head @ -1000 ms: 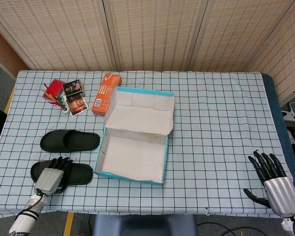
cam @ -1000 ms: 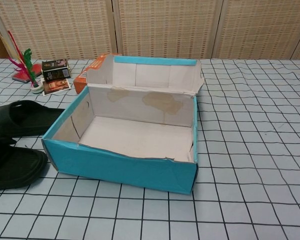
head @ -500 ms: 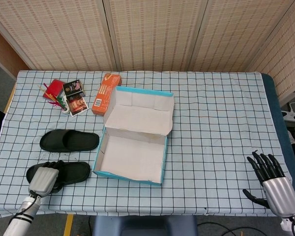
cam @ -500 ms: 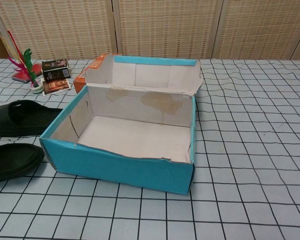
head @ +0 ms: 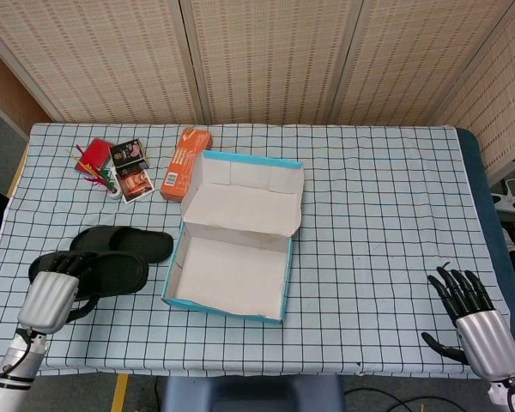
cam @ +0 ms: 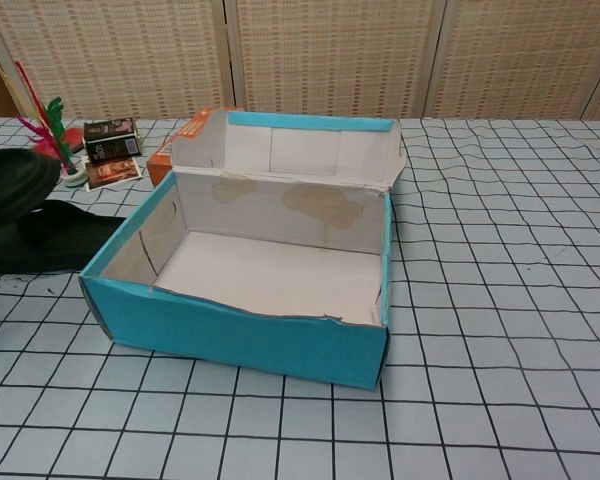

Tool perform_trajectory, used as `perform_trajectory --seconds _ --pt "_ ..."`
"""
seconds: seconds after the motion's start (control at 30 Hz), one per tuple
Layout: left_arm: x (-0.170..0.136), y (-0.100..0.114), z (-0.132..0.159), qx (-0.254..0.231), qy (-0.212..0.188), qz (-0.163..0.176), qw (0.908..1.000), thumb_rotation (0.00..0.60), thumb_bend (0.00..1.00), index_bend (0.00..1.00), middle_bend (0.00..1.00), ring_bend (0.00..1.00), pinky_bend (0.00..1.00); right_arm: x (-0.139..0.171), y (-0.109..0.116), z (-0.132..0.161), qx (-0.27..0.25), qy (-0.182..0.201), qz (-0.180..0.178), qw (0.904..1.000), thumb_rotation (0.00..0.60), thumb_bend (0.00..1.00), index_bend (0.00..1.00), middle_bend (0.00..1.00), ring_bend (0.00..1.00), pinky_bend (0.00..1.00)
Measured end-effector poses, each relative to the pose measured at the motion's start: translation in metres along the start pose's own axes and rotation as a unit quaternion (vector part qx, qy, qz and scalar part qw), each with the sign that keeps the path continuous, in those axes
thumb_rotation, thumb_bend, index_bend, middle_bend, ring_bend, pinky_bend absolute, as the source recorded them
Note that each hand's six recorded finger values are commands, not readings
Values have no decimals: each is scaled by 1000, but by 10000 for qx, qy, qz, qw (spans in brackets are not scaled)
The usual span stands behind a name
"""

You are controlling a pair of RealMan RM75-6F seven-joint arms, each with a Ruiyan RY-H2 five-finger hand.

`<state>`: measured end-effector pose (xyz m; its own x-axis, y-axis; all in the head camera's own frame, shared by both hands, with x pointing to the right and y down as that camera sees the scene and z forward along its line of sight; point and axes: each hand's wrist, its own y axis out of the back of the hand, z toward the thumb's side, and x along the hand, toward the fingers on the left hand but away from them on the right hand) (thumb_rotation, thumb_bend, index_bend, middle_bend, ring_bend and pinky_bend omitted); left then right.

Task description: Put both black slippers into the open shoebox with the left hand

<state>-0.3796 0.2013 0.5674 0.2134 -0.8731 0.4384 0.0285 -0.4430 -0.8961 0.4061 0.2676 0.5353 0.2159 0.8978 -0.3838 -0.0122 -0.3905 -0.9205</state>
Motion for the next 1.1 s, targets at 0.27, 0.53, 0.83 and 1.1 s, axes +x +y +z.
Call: perform_trajectory --seconds 0.27,0.53,0.83,1.1 --pt "36 20 57 -273 -974 -137 9948 600 538 516 586 535 477 0 -2 2 -4 22 30 10000 477 122 0 0 0 0" --pt "83 20 132 -222 -1955 -565 9788 600 562 523 589 536 479 0 -1 -2 -41 -32 45 10000 478 122 0 0 0 0" --pt "120 26 190 -632 -2369 -1316 9605 600 572 526 595 538 487 -2 -2 -3 -77 -15 108 9999 477 122 0 0 0 0" --pt "146 16 233 -1090 -2513 -1984 9411 600 570 521 593 539 488 -1 1 -4 -144 -7 79 9999 477 121 0 0 0 0"
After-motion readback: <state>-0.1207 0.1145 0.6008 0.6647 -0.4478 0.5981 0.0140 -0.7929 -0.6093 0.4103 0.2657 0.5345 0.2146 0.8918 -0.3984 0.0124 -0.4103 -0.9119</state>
